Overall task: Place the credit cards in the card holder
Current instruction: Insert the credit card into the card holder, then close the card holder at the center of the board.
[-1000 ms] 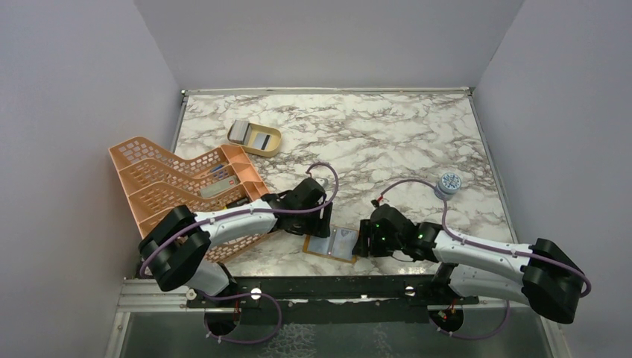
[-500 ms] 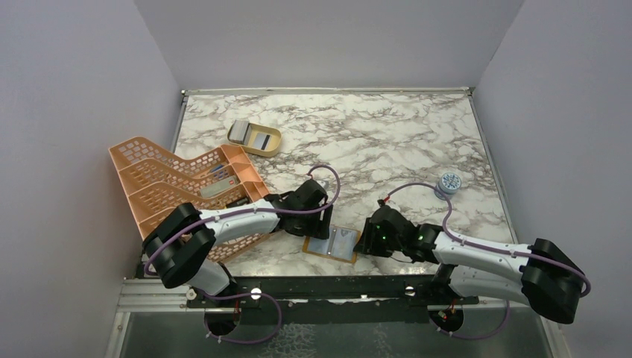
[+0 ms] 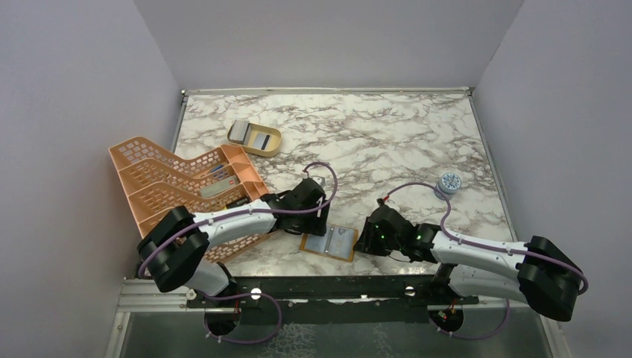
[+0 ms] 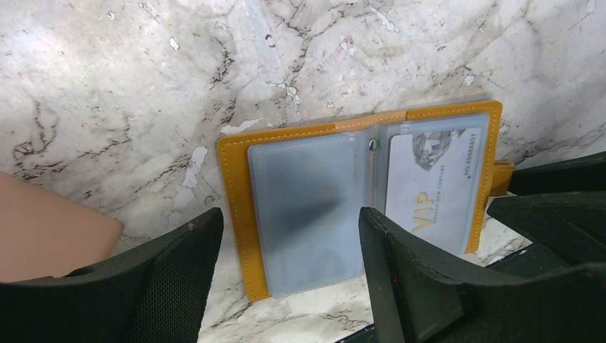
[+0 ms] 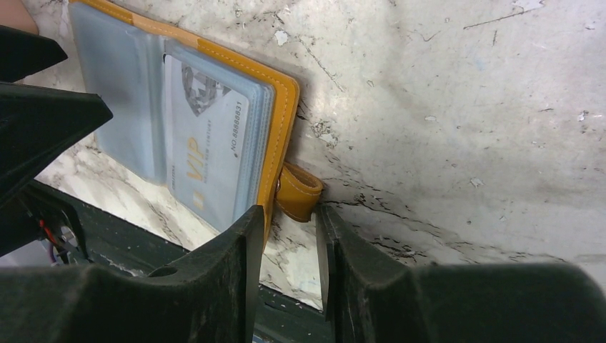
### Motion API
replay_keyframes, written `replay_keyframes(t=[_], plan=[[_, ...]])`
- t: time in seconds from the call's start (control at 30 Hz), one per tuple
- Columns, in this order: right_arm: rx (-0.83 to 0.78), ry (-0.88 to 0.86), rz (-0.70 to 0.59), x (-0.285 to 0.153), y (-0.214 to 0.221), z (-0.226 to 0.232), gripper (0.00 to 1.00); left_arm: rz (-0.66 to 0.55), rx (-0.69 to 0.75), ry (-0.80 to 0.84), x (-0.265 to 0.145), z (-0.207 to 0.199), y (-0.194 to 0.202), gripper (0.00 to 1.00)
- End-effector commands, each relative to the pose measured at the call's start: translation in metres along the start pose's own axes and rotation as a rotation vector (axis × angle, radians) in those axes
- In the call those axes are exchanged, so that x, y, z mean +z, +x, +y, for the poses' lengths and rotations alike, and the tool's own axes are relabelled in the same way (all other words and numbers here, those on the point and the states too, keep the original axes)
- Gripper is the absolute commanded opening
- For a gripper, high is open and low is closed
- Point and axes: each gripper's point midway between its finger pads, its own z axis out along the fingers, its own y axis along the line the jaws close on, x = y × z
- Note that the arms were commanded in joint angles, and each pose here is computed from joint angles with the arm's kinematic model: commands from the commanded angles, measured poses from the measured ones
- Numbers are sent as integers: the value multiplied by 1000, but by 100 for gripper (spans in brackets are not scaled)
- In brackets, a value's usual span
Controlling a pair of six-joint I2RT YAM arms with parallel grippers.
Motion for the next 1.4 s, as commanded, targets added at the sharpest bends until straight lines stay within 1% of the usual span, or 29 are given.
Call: replay_keyframes(t=[0.0,0.23,0.47,0.57,0.67,0.73,0.8,0.9,1.0,1.1,1.2,1.33,1.37], plan=[[2,51,-20,4,1,-14,33,-52,2,-20,-7,4,-10,72],[-2,38,-16,5,1,-11,33,9,-13,-9,7,6,8,72],[-6,31,-8,7,3,-11,33,34,-23,49,10,-6,10,72],[-8,35,-7,8,3,-12,32,18,-48,145,1,-27,3,71],[-8,30,-4,9,4,-10,31,-31,-100,257,-16,-49,-10,66],[-6,20,-1,9,4,-8,30,-73,-139,368,-30,-67,-17,64],[-5,11,0,10,4,-7,30,-87,-175,481,-43,-83,-18,62],[-3,9,-3,10,4,-6,30,-92,-216,590,-53,-97,-19,60],[-3,-3,-1,11,4,-3,30,-72,-234,637,-50,-102,-14,58],[-5,-45,1,11,2,8,30,-25,-226,657,-39,-105,-4,54],[1,-61,-5,9,-1,13,30,9,-183,682,-32,-113,3,51],[18,-84,-51,6,-11,21,30,8,-117,689,-27,-119,2,50],[20,-88,-63,6,-14,22,29,5,-112,672,-24,-117,1,47]])
